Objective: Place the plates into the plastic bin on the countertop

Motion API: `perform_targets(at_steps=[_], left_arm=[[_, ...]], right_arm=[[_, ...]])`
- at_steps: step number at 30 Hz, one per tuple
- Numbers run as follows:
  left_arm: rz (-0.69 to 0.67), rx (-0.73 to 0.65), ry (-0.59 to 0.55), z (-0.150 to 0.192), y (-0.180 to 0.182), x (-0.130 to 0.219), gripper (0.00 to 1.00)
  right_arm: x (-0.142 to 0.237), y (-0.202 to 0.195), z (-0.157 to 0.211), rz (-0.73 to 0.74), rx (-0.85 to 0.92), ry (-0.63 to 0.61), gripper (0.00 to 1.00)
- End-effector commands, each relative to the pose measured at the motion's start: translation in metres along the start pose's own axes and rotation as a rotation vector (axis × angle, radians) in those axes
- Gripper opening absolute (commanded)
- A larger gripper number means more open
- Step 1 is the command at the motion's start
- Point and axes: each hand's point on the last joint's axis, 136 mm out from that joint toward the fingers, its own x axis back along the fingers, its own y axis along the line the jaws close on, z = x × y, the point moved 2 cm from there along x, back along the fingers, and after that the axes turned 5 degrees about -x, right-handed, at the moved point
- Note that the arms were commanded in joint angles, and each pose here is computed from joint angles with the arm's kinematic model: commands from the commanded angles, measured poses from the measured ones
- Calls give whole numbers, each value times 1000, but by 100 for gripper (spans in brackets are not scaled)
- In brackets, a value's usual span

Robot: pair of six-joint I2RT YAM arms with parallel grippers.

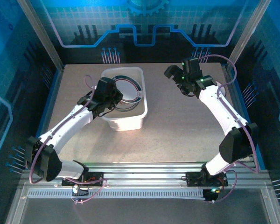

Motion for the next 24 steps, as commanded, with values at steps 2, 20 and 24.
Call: perform_targets(at_steps=[2, 20, 24], left_arm=[[-27, 129, -204, -14, -9, -7, 0], [-130, 280, -209, 32, 13, -75, 0], [-148, 286, -180, 37, 20, -83, 0]], right_arm=[[-8, -2, -2, -33, -30, 40, 100], [-46, -71, -62, 209, -167, -132, 100], [-60, -87, -82, 293, -182, -240, 100]])
